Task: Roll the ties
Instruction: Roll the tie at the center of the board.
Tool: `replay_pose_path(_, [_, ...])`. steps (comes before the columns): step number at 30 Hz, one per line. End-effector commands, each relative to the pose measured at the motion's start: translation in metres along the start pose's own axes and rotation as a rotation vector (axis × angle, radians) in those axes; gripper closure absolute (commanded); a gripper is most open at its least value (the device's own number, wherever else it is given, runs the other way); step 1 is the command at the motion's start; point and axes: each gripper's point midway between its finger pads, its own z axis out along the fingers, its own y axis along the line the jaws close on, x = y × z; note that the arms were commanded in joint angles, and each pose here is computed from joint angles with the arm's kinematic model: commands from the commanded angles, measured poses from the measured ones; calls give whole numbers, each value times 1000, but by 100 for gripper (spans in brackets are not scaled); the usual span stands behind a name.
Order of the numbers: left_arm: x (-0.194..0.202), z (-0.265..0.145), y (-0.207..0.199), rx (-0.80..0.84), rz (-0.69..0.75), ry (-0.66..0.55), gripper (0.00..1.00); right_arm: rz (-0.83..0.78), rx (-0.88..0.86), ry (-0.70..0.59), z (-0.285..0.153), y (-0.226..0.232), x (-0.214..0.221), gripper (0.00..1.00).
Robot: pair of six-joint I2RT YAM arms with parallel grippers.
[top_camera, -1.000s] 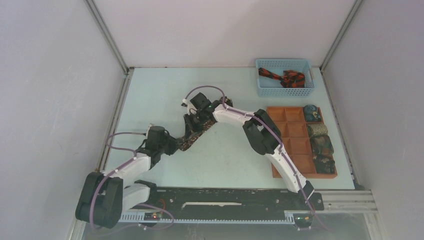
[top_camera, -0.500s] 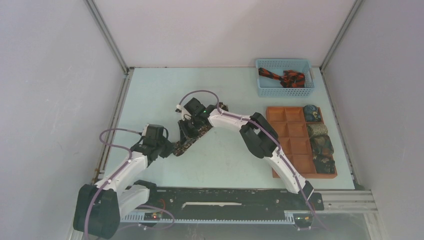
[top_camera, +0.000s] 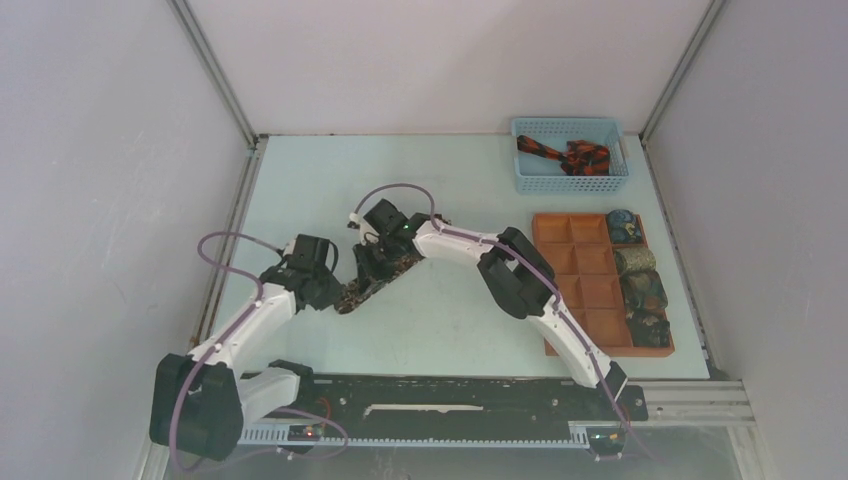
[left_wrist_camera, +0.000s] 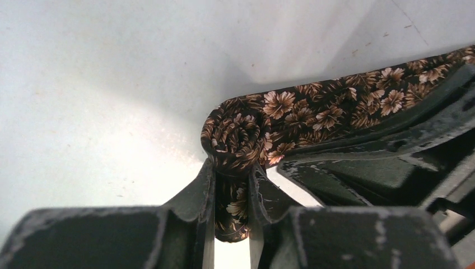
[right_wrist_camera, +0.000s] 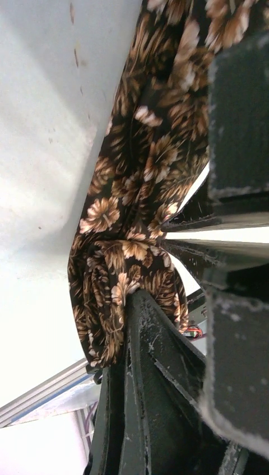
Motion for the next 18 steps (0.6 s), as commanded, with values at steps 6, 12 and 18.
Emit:
replay_pose_path(6, [-13,0,11,-129,169,29,100,-28,-32,-138,-54,18,-37,87])
replay_pose_path(12, [-18,0,23,-233,243,49,100,-6,-28,-172,-76,4,-42,87])
replay_pose_path(18, [-25,-6,25,-327,316,35,100,14,-26,-204,-96,-8,-46,88])
